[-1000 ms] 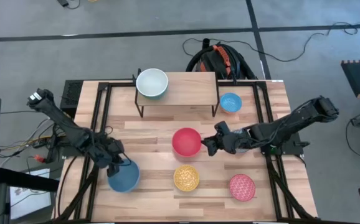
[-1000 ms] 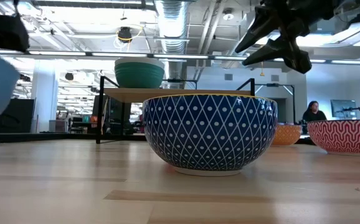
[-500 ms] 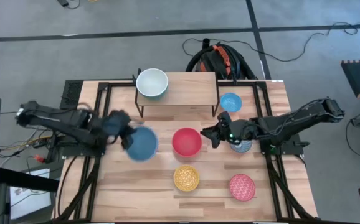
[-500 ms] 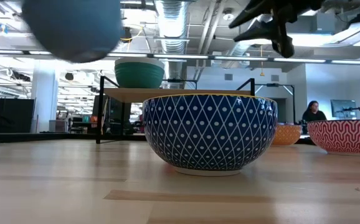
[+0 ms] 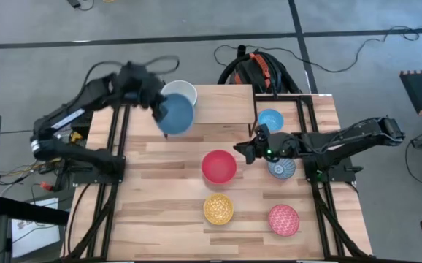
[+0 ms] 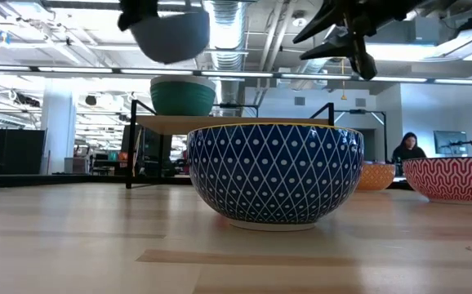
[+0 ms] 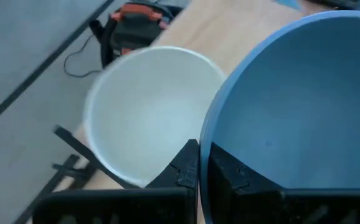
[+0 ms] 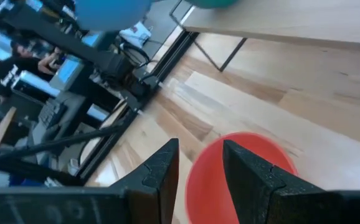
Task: Place and stack bowls onto a shelf
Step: Stack the blue bowl into the white bowl
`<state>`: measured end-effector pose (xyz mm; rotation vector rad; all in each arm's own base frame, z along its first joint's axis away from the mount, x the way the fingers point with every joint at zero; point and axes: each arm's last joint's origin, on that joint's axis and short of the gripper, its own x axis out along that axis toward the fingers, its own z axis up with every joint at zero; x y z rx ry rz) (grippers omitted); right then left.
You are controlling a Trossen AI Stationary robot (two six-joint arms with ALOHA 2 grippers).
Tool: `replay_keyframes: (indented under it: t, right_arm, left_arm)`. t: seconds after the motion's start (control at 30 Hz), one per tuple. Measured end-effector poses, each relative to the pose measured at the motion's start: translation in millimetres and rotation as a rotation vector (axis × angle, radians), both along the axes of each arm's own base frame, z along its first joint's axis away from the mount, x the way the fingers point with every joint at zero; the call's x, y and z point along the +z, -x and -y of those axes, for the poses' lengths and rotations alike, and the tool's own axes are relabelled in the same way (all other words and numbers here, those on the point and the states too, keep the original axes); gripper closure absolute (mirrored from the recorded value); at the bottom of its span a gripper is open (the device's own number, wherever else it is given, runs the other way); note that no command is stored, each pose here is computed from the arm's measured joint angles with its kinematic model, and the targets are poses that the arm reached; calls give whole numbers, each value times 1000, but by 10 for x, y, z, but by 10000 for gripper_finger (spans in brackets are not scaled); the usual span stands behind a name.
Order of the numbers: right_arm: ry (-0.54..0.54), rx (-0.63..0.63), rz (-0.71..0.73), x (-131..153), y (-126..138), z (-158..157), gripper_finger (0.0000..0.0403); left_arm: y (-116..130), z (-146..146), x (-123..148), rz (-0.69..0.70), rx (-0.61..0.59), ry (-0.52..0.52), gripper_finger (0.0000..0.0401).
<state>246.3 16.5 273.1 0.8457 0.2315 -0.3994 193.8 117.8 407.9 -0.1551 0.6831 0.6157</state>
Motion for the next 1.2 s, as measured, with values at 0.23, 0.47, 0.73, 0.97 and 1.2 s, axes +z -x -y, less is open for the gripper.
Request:
replay_keyframes:
  t: [0.23, 0.47, 0.73, 0.97, 1.2]
  right_arm:
    - [-43, -50, 19, 5, -7, 77, 253]
    - [-62, -86, 48, 25, -15, 130, 253]
    - [-64, -111, 65, 39, -20, 184, 253]
    - [-63, -123, 77, 49, -24, 212, 253]
    - [-58, -151, 75, 47, -21, 277, 253]
  left_arm:
    - [-146, -693, 16, -48, 27, 29, 401]
    - [-132, -1040, 222, -45, 12, 91, 401]
    - [-165, -1296, 134, -107, 30, 103, 401]
    - [-132, -1519, -35, -139, 79, 157, 401]
    - [-135, -1590, -97, -152, 67, 167, 401]
